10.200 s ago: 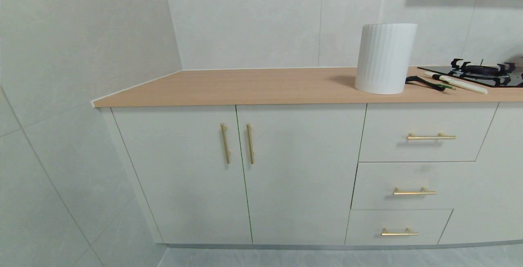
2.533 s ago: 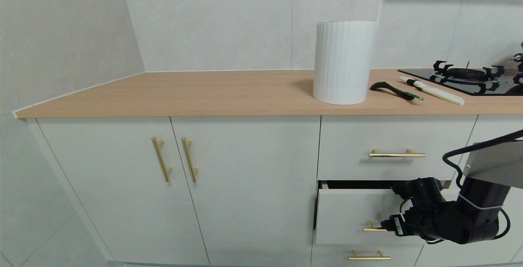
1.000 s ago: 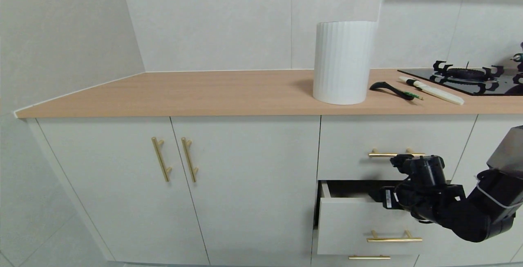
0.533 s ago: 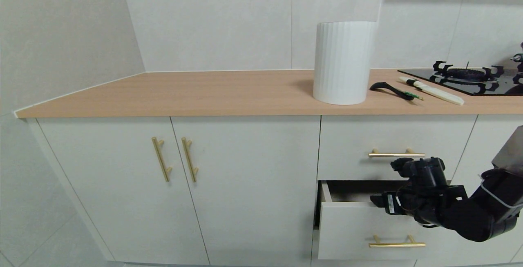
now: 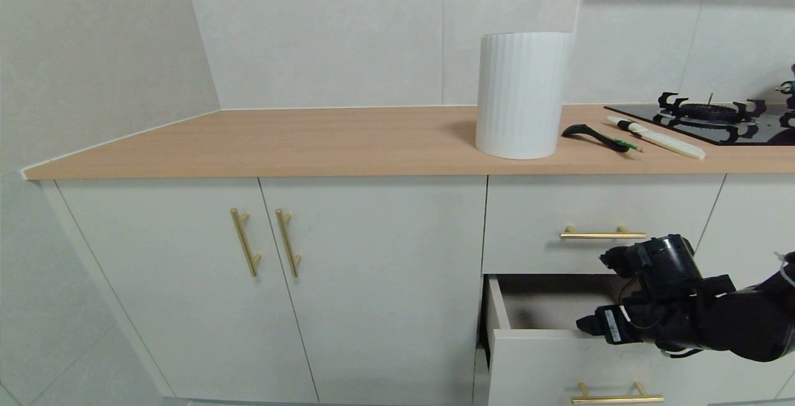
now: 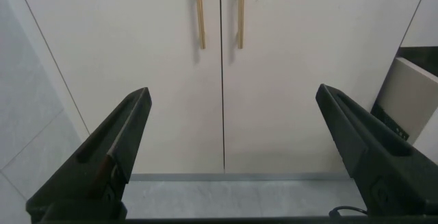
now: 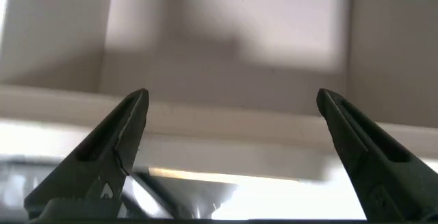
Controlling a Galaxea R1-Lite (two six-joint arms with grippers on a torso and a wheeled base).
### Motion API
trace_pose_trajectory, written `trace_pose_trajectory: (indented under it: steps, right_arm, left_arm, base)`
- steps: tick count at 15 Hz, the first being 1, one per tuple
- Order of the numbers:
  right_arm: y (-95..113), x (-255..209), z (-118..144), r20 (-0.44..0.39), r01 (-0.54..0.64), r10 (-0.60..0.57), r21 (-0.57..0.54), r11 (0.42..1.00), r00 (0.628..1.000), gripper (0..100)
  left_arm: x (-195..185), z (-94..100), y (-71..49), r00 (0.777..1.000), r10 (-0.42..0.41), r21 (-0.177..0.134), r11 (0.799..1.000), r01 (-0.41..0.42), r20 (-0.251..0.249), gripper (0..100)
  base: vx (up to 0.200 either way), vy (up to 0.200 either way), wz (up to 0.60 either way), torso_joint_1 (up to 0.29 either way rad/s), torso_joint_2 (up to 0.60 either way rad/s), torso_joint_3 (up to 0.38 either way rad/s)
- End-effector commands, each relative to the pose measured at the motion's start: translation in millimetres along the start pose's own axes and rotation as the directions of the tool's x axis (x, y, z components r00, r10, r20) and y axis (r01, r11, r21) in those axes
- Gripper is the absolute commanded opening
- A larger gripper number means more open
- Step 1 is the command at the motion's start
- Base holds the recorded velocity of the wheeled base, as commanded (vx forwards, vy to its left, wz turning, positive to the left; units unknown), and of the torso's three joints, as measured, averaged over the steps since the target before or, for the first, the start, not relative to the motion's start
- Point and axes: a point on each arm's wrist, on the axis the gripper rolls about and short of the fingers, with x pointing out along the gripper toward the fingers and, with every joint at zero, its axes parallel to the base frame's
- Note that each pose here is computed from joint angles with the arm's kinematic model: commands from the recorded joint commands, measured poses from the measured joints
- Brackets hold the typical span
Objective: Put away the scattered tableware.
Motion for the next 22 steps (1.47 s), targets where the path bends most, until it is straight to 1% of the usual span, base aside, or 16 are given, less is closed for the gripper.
trace_pose_trajectory:
  steps: [1,2,3,4,11,13,15,22]
  right_arm:
    - [1,-13,5,0.036,-0.008,0.008,-0.011,1.0,0.999,100]
    - [1,-13,3,0.012,-0.006,0.006,-0.033,0.999,1.0,100]
    - [1,-13,2,0.008,-0.006,0.007,-0.035,0.999,1.0,100]
    - [5,-10,0,-0.005,-0.014,0.014,-0.049,0.999,1.0,100]
    - [8,1,-6,-0.059,-0.016,0.012,-0.061,0.998,0.998,100]
    - [8,-1,-7,-0.062,-0.016,0.012,-0.063,0.998,0.998,100]
    - [6,-12,-6,-0.088,-0.015,0.009,-0.074,0.997,0.996,100]
    - [2,-33,-18,-0.224,-0.042,-0.009,-0.219,0.975,0.974,100]
  left_arm:
    - [0,0.0,0.0,1.0,0.0,0.0,1.0,0.0,0.001,100]
    - [0,0.0,0.0,1.0,0.0,0.0,1.0,0.0,0.001,100]
    - [0,0.0,0.0,1.0,0.0,0.0,1.0,0.0,0.001,100]
    - [0,0.0,0.0,1.0,0.0,0.0,1.0,0.0,0.001,100]
    - [0,0.0,0.0,1.0,0.0,0.0,1.0,0.0,0.001,100]
    - [0,0.0,0.0,1.0,0.0,0.0,1.0,0.0,0.001,100]
    - [0,0.0,0.0,1.0,0.0,0.0,1.0,0.0,0.001,100]
    - [0,0.0,0.0,1.0,0.0,0.0,1.0,0.0,0.001,100]
  base:
    - [0.0,0.0,0.0,0.0,0.0,0.0]
    - [0.0,0.0,0.0,0.0,0.0,0.0]
    - [0.0,0.0,0.0,0.0,0.0,0.0]
    - [0.0,0.0,0.0,0.0,0.0,0.0]
    - [0.0,0.0,0.0,0.0,0.0,0.0]
    - [0.0,0.0,0.0,0.0,0.0,0.0]
    - [0.0,0.0,0.0,0.0,0.0,0.0]
    - [0.0,0.0,0.0,0.0,0.0,0.0]
